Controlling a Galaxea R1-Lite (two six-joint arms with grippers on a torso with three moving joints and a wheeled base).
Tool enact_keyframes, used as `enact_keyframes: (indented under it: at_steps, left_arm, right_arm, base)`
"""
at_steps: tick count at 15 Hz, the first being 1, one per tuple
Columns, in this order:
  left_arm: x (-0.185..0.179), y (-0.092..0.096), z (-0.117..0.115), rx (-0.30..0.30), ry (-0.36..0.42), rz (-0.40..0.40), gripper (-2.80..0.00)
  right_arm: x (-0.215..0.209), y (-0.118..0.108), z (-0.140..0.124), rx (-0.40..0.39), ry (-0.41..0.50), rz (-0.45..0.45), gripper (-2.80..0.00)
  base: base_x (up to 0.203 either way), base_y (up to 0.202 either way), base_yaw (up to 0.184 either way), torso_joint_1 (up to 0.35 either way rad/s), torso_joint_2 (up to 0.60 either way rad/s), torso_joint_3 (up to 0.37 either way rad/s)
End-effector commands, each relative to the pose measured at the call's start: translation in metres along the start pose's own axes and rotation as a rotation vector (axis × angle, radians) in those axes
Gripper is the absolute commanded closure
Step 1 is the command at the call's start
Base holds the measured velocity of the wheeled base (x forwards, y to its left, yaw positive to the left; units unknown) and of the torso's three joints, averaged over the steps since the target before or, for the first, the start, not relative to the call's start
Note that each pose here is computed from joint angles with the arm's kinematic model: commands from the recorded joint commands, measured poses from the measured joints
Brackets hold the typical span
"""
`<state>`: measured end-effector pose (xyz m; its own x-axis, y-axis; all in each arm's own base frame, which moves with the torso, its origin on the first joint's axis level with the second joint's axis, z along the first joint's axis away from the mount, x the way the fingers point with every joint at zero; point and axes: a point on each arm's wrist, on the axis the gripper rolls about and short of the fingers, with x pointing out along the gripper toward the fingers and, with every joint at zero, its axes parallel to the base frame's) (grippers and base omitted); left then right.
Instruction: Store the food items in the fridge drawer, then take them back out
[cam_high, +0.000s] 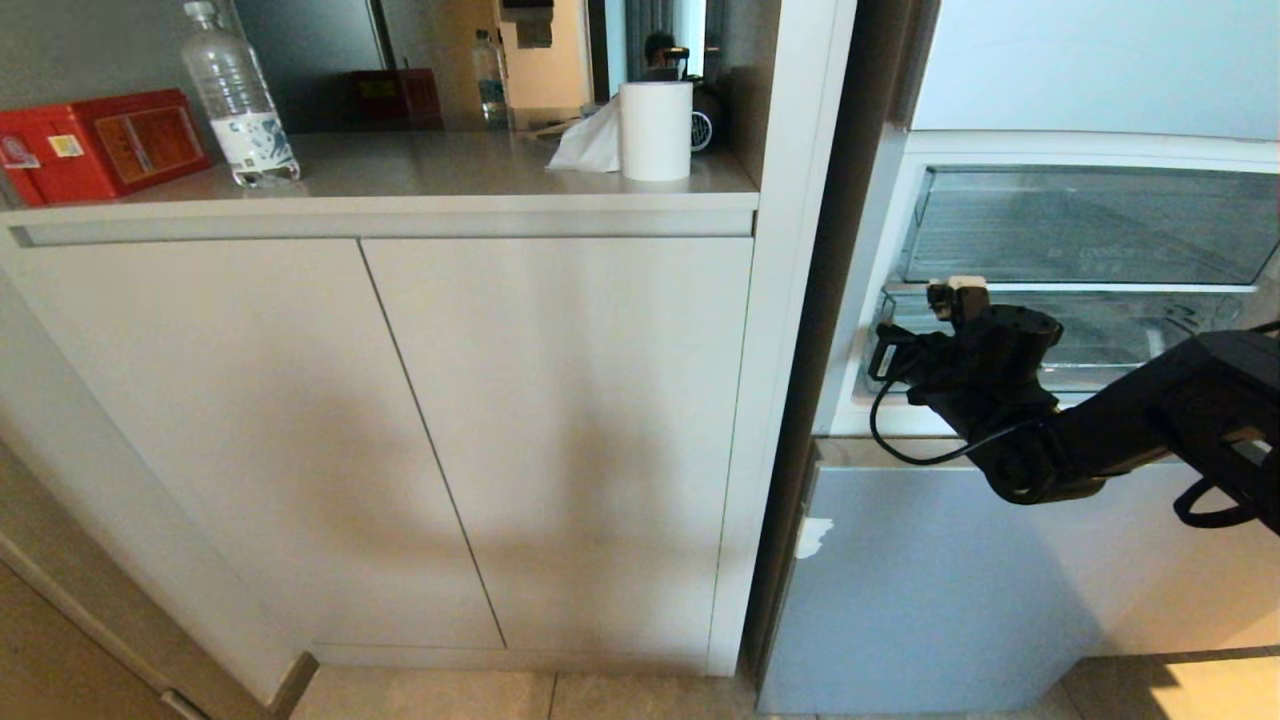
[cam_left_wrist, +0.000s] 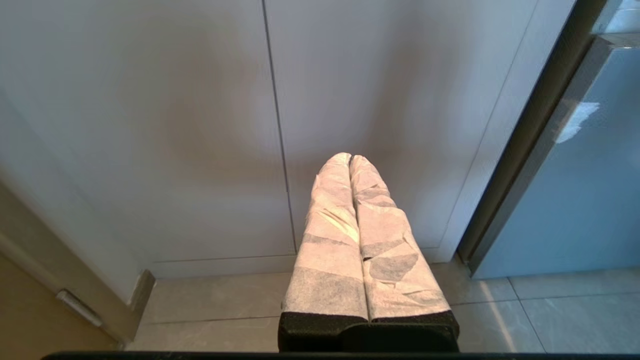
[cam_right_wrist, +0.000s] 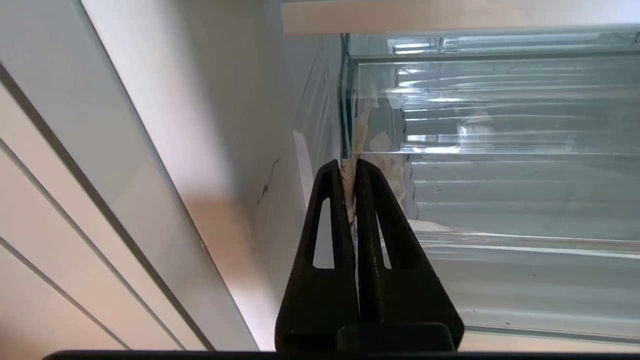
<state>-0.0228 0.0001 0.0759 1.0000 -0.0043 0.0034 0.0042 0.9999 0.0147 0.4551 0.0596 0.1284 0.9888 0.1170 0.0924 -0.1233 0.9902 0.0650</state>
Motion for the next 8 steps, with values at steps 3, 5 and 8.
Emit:
enact_keyframes:
  at_steps: [3, 5, 8]
  left_arm:
    - [0.0, 0.0, 0.0, -0.001, -0.001, 0.0, 0.0]
    - [0.0, 0.0, 0.0, 0.001, -0.001, 0.0, 0.0]
    - [0.0, 0.0, 0.0, -0.001, -0.001, 0.0, 0.0]
  right_arm:
    - [-0.023, 0.002, 0.012, 0.004, 0.022, 0.005, 0.0]
    - [-0.039, 0.004, 0.015, 0.011, 0.051, 0.01, 0.0]
    - [-0.071, 0.006, 0.021, 0.01, 0.101, 0.013, 0.0]
  base:
    - [0.0, 0.0, 0.0, 0.0, 0.0, 0.0]
    - [0.0, 0.0, 0.0, 0.0, 0.0, 0.0]
    - [0.0, 0.0, 0.0, 0.0, 0.0, 0.0]
